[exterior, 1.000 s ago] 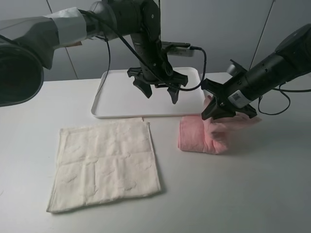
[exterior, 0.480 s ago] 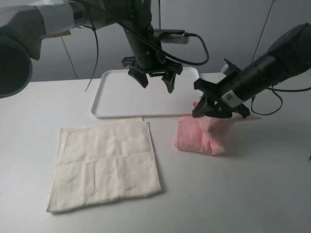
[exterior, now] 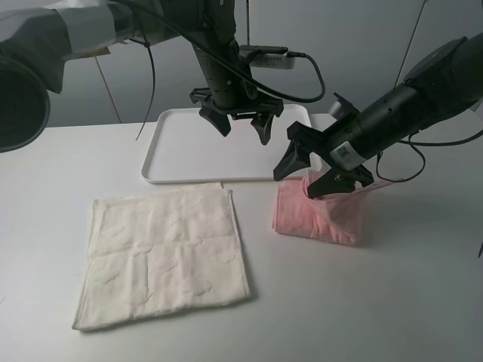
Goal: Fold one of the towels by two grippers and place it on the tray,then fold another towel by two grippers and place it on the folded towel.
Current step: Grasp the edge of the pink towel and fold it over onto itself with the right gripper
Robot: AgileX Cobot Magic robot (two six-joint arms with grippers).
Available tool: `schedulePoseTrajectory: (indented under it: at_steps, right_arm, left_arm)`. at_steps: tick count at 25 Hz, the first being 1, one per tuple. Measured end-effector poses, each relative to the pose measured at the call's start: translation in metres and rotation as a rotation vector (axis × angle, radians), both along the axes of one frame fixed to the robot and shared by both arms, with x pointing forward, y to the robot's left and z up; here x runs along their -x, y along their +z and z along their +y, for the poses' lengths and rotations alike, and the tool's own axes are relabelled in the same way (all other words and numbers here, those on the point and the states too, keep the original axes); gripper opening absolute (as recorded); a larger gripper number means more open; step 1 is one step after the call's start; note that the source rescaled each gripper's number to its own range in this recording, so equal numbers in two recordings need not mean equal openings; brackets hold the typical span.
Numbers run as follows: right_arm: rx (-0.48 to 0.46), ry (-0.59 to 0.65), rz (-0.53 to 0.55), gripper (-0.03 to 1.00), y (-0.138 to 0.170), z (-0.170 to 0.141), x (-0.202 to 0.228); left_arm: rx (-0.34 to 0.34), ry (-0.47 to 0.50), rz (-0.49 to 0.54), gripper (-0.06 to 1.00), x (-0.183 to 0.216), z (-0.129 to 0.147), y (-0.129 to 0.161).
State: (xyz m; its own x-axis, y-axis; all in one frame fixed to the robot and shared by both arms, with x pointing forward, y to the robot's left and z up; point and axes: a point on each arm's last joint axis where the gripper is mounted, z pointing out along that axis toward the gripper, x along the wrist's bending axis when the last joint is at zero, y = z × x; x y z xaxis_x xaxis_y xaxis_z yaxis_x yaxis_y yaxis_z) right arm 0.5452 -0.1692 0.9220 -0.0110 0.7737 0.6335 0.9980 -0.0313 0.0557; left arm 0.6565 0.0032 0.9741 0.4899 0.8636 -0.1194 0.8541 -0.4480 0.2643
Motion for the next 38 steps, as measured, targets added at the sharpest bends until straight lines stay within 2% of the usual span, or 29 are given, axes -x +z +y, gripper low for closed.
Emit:
schedulePoseTrajectory:
  at_steps: [6, 9, 12, 14, 16, 19, 22, 27, 32, 38]
  right_arm:
    - [-0.041, 0.096, 0.014, 0.75, 0.003, 0.003, 0.007]
    - [-0.062, 0.151, -0.038, 0.75, 0.016, 0.004, 0.010]
    - [-0.062, 0.200, -0.130, 0.85, 0.041, 0.002, 0.016]
    - [-0.040, 0.228, -0.198, 0.95, 0.059, -0.001, 0.022]
    - [-0.003, 0.243, -0.247, 0.99, 0.075, -0.005, 0.029]
    - [0.132, 0.229, -0.290, 1.00, 0.093, -0.018, 0.039]
    - [0.330, 0.225, -0.302, 1.00, 0.103, -0.037, 0.049]
    - [0.602, 0.214, -0.193, 1.00, 0.098, -0.063, 0.058]
    - [0.731, 0.244, -0.152, 1.00, 0.083, -0.075, 0.061]
    - [0.907, 0.227, -0.070, 1.00, 0.045, -0.088, 0.053]
  left_arm:
    - [0.002, 0.024, 0.001, 0.98, -0.008, 0.011, 0.000]
    - [0.000, 0.024, -0.002, 0.98, -0.011, 0.017, 0.000]
    - [-0.002, 0.028, -0.005, 0.98, -0.016, 0.023, 0.000]
    - [-0.001, 0.038, -0.004, 0.98, -0.019, 0.029, 0.000]
    - [0.007, 0.048, 0.001, 0.98, -0.022, 0.033, 0.000]
    - [0.015, 0.059, 0.005, 0.98, -0.025, 0.039, 0.000]
    - [0.016, 0.055, -0.002, 0.98, -0.026, 0.041, 0.003]
    - [0.025, 0.050, -0.012, 0.98, -0.025, 0.043, 0.010]
    - [0.027, 0.044, -0.021, 0.98, -0.026, 0.044, 0.014]
    - [0.033, 0.028, -0.045, 0.98, -0.024, 0.046, 0.025]
